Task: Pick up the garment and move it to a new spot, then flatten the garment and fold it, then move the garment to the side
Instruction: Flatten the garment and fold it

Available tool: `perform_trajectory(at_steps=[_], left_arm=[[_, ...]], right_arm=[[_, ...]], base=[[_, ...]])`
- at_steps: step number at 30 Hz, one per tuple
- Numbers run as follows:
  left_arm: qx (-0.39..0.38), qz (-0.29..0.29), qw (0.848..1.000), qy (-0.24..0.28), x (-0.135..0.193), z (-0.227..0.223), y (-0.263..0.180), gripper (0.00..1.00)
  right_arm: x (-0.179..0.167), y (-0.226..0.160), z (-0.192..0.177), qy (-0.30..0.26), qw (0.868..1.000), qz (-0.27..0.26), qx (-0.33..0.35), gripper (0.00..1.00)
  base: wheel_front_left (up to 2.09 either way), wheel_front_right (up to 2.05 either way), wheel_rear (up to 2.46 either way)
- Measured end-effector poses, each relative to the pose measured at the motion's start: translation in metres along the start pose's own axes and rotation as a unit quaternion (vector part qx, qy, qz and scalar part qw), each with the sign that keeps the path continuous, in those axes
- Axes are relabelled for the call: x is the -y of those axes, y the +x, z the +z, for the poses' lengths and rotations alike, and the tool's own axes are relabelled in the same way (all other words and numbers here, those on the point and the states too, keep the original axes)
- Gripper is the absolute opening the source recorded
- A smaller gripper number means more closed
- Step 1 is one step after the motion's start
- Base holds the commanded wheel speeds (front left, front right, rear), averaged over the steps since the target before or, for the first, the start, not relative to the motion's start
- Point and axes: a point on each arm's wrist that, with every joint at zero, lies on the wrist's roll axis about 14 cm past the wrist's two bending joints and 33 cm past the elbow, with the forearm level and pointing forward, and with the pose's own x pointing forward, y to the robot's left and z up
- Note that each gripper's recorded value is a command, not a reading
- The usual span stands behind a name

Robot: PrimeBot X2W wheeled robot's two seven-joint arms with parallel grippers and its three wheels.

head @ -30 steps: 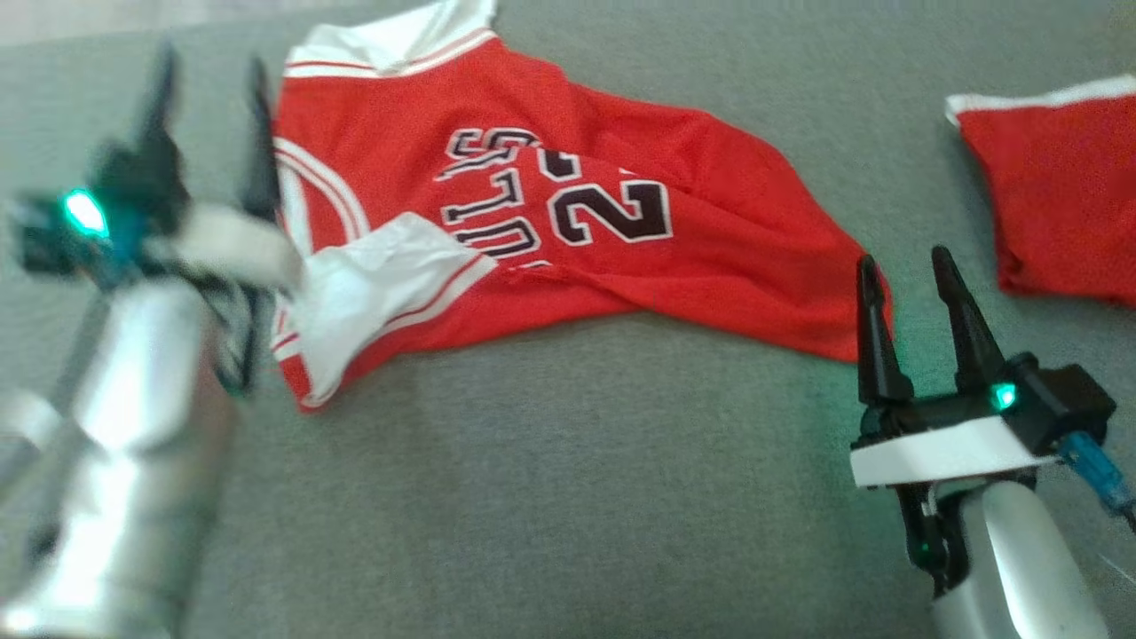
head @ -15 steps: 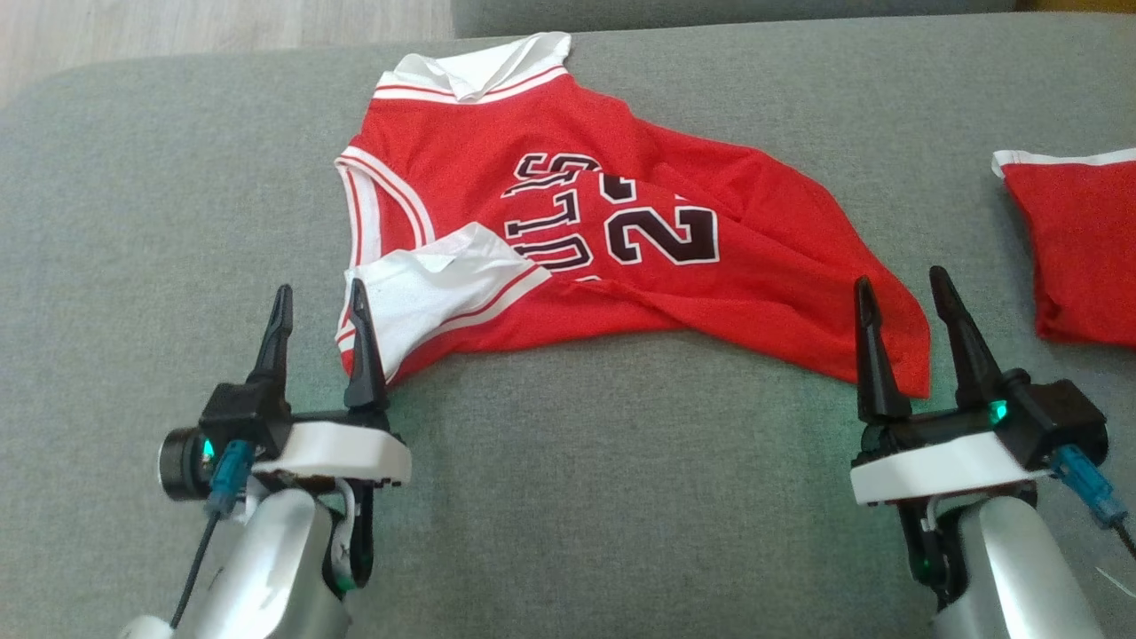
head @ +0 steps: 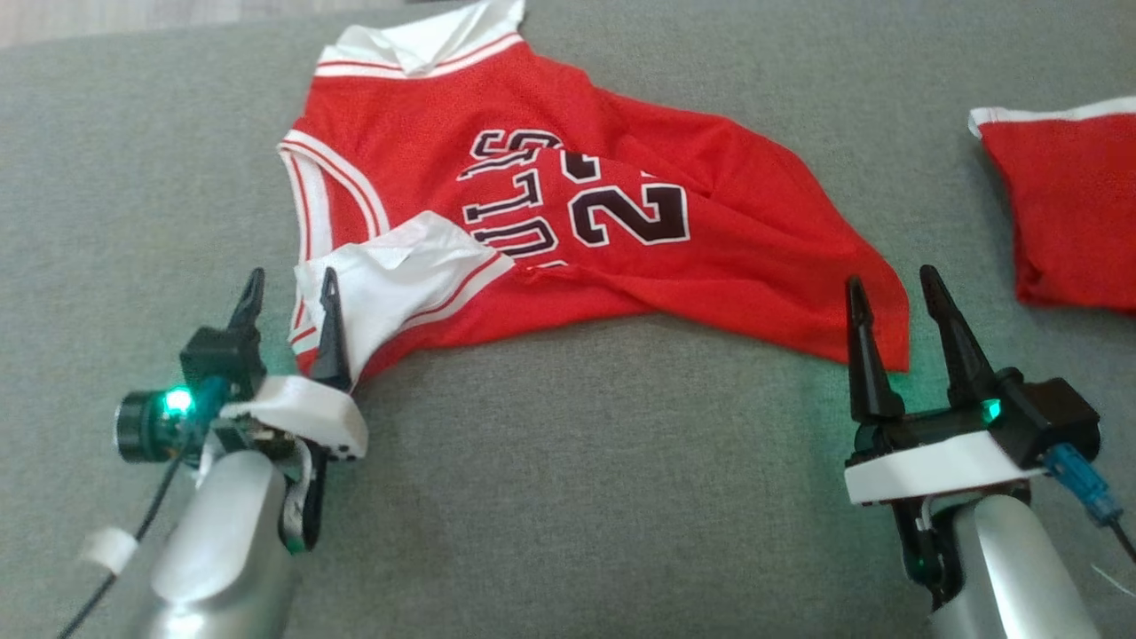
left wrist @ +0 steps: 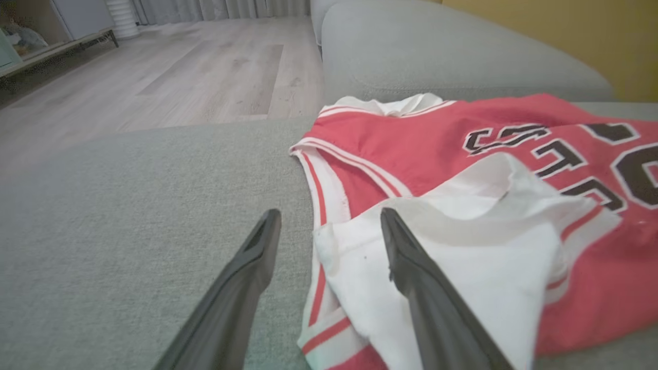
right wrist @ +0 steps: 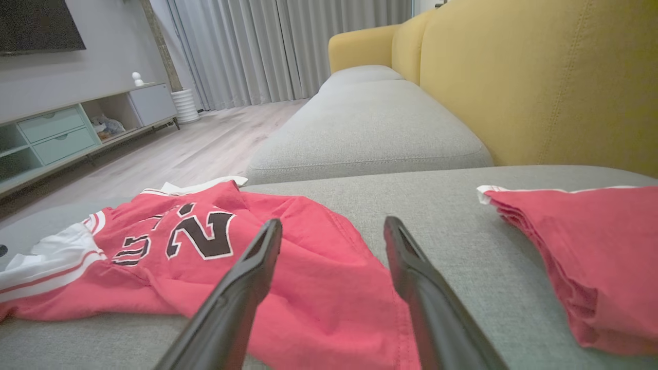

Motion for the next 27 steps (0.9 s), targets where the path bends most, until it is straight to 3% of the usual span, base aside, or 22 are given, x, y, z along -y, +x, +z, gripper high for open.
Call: perform_trajectory(at_steps=[8, 22, 23, 24, 25, 27], left_arm=[[-0.053, 0.007, 0.998, 0.027, -0.009, -0.024, 0.020, 1.00], [-0.054, -0.011, 0.997, 0.046, 0.000, -0.025, 0.032, 1.00], [-0.055, -0.015, 0.997, 0.047, 0.002, -0.026, 0.033, 0.56], [-0.054, -0.017, 0.997, 0.047, 0.002, -0.025, 0.033, 0.38], [-0.052, -0.017, 0.997, 0.048, 0.002, -0.025, 0.033, 0.00], [-0.051, -0.018, 0.997, 0.049, 0.003, -0.025, 0.033, 0.00]], right_arm=[[0.012, -0.002, -0.013, 0.001, 1.000, -0.017, -0.019, 1.00], [0.018, -0.002, -0.014, 0.003, 0.999, -0.025, -0.019, 1.00], [0.017, -0.002, -0.013, 0.004, 0.999, -0.025, -0.019, 1.00], [0.017, -0.001, -0.013, 0.005, 1.000, -0.025, -0.018, 1.00], [0.017, -0.001, -0.013, 0.005, 1.000, -0.025, -0.017, 1.00], [0.017, 0.000, -0.012, 0.005, 1.000, -0.025, -0.016, 1.00]], base=[[0.00, 0.00, 0.00], [0.00, 0.00, 0.00], [0.00, 0.00, 0.00], [0.00, 0.00, 0.00], [0.00, 0.00, 0.00], [0.00, 0.00, 0.00]])
